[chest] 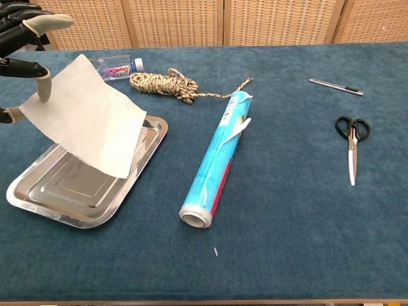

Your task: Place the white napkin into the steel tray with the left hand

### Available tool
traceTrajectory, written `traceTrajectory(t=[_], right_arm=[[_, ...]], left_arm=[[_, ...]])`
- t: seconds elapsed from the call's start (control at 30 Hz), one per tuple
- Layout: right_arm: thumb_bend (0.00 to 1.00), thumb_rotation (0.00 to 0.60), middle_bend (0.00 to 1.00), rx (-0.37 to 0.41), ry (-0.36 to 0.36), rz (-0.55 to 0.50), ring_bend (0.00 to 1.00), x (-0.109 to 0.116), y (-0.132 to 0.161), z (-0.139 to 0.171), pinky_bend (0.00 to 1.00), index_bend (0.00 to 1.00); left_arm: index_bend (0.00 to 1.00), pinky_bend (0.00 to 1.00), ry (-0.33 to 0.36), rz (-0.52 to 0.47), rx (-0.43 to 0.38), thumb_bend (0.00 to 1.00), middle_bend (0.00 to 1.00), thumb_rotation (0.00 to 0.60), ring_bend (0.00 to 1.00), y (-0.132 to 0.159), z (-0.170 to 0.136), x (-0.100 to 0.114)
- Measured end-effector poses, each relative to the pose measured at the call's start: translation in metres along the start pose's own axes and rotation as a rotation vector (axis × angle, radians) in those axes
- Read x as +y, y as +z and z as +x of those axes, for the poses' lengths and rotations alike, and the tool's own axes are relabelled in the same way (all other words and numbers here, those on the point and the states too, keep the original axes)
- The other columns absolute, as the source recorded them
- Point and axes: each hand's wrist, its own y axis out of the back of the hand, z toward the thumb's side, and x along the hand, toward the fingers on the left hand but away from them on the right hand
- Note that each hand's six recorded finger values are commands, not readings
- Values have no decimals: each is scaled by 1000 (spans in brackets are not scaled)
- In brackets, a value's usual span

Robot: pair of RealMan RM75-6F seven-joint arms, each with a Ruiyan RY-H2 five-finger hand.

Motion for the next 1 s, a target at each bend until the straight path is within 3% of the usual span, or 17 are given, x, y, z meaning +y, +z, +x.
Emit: traceTrajectory(t=[0.4,1.0], right_arm=[[0,600,0,2,2,5,0,-1,2,0,0,1],[0,600,0,2,-4,2,0,-1,1,0,0,1]], left_arm=[[700,0,-120,-48,-37,498,0,600,0,-8,-17,-12],[699,0,-228,-39,-74,475,0,600,0,-7,-27,-27]])
